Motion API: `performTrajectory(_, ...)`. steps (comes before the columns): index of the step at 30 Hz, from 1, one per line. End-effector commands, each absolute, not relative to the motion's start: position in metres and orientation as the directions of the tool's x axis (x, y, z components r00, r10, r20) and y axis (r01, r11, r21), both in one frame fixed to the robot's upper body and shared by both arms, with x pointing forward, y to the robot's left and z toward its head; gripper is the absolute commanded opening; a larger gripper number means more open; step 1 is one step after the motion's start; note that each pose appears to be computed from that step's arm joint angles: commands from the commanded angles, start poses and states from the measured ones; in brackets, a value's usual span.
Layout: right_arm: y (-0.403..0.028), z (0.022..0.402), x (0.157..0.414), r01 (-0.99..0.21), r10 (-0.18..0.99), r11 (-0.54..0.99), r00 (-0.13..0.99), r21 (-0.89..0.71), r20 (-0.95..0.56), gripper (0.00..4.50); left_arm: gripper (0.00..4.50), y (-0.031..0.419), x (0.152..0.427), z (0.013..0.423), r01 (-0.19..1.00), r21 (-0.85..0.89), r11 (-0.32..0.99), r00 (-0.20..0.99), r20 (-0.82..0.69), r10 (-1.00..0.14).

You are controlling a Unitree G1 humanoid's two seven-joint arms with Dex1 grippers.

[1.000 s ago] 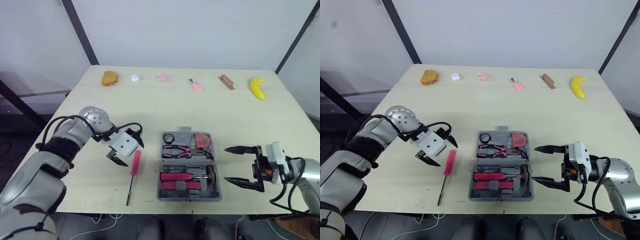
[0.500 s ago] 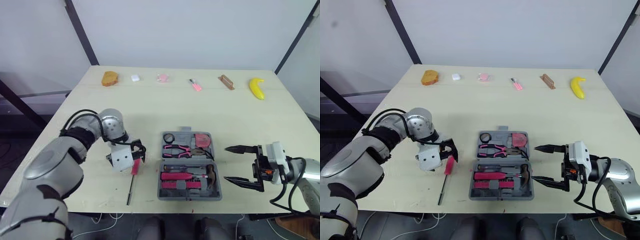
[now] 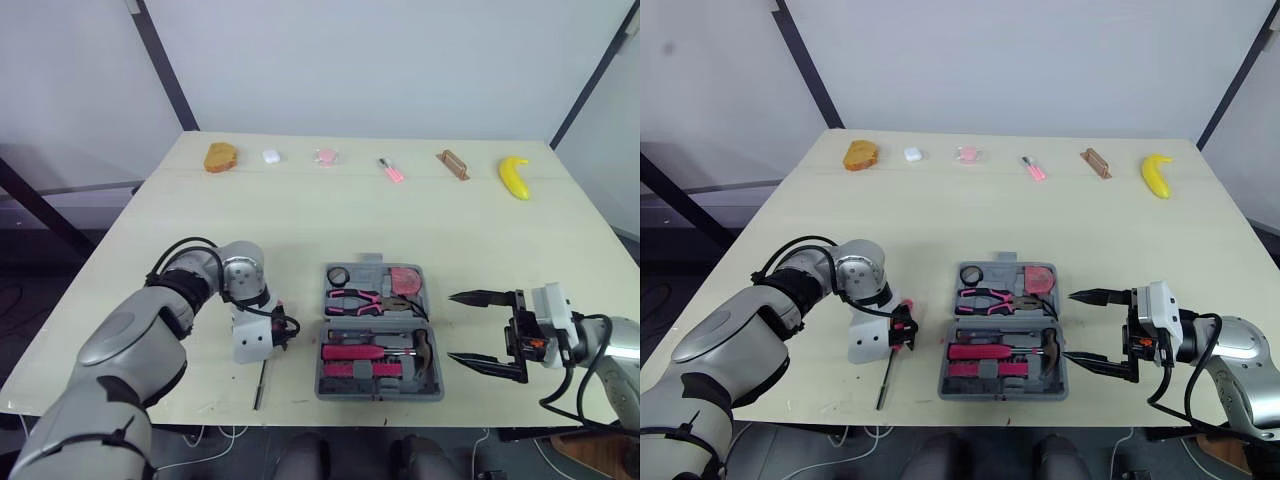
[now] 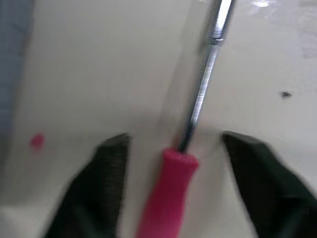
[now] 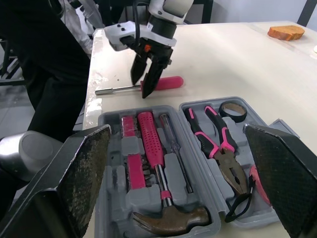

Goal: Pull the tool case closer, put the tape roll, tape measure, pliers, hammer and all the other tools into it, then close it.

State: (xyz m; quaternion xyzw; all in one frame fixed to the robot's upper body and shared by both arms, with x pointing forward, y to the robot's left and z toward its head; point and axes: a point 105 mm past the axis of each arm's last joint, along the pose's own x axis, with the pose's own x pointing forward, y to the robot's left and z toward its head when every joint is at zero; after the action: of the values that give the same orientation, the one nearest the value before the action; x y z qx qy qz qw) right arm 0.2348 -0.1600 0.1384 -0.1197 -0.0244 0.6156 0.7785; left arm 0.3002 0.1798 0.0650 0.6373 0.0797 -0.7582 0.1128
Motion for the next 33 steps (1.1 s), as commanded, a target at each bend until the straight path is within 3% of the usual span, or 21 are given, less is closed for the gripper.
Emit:
performTrajectory(1,-0.160,0.150,0.233,-0.940,0.966,0.214,0.244,-0.266,-0.085,4.50,1.05,0.184,0.301,0.063,0.269,0.016,-0.963,-0.148,-0.987,-0.058)
performTrajectory(3,-0.160,0.150,0.233,-0.940,0.966,0.215,0.244,-0.266,-0.084,4.50,0.44,0.186,0.301,0.062,0.264,0.011,-0.964,-0.145,-0.988,-0.051)
performTrajectory(11,-0.157,0.148,0.232,-0.943,0.968,0.212,0.239,-0.258,-0.078,4.50,0.45,0.201,0.301,0.074,0.332,0.039,-0.943,-0.131,-0.988,-0.087)
performTrajectory(20,-0.153,0.146,0.233,-0.947,0.972,0.203,0.226,-0.250,-0.067,4.50,0.45,0.225,0.302,0.104,0.605,0.142,-0.783,-0.055,-0.974,-0.219)
performTrajectory(24,-0.152,0.146,0.233,-0.945,0.972,0.213,0.232,-0.248,-0.049,4.50,0.45,0.227,0.296,0.114,0.738,0.220,-0.638,-0.002,-0.945,-0.328)
performTrajectory(28,-0.150,0.145,0.233,-0.948,0.973,0.210,0.226,-0.240,-0.042,4.50,0.45,0.216,0.291,0.126,0.840,0.366,-0.399,0.131,-0.852,-0.507)
performTrajectory(33,-0.152,0.147,0.236,-0.947,0.973,0.211,0.228,-0.243,-0.040,4.50,0.45,0.217,0.290,0.135,0.897,0.436,-0.073,0.334,-0.775,-0.536)
